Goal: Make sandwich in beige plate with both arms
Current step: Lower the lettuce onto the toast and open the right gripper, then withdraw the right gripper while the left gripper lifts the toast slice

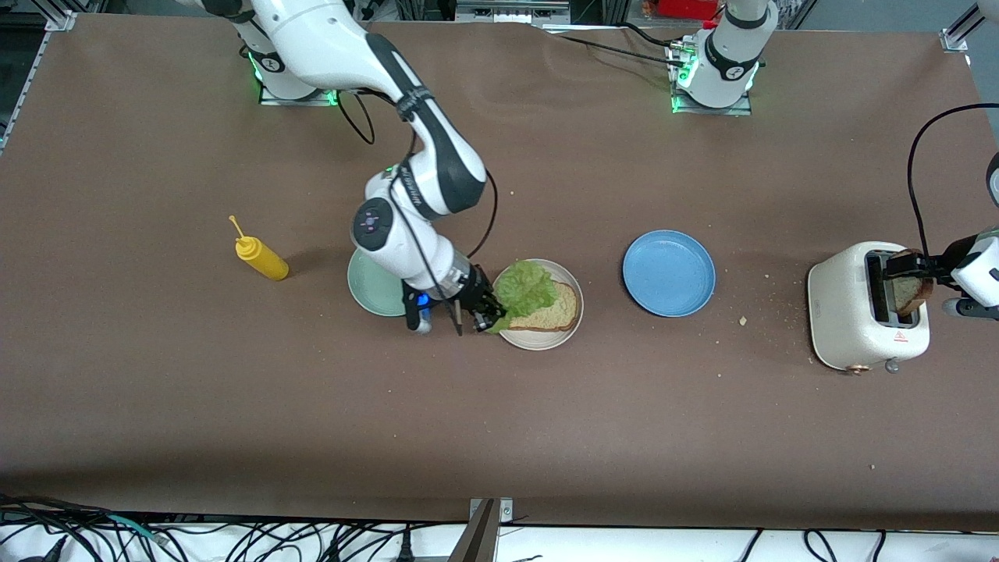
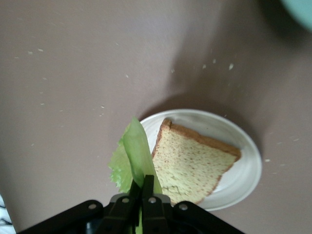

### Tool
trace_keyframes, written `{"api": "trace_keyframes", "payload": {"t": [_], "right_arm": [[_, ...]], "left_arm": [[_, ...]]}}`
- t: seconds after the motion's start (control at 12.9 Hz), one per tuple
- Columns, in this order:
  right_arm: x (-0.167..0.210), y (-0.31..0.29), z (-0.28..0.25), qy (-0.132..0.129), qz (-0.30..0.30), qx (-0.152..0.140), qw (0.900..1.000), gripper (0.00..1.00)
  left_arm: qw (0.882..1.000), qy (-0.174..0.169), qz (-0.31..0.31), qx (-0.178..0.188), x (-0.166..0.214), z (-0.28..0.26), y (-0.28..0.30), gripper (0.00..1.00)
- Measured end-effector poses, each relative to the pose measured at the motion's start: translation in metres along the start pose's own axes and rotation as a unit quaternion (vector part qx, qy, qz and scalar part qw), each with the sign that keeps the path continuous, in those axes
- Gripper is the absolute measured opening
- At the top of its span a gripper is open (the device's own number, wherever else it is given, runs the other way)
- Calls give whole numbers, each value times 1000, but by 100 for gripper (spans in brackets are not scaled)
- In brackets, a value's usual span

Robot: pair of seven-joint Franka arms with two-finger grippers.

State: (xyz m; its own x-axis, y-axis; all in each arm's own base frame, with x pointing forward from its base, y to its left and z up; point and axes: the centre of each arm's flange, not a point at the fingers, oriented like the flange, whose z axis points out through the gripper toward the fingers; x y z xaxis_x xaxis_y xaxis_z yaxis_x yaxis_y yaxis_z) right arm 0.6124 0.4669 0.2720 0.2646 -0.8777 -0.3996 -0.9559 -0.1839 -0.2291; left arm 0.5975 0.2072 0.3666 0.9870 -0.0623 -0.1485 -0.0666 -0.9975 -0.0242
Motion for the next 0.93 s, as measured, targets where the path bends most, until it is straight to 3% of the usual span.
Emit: {"api": "trace_keyframes", "payload": {"t": [0.39,0.7,0.85,0.93], "right_arm": [[-15,20,53,10,41,15,999,4],[-20,34,79,15,43,10,999,4],[-19,34,80,17,43,11,999,9],[-19,31,78,17,43,14,999,18]], "left_arm": [[1000,0,0,0,0,0,0,100],[1000,0,0,0,0,0,0,100],[1000,0,0,0,0,0,0,100],[1000,0,0,0,0,0,0,100]]}}
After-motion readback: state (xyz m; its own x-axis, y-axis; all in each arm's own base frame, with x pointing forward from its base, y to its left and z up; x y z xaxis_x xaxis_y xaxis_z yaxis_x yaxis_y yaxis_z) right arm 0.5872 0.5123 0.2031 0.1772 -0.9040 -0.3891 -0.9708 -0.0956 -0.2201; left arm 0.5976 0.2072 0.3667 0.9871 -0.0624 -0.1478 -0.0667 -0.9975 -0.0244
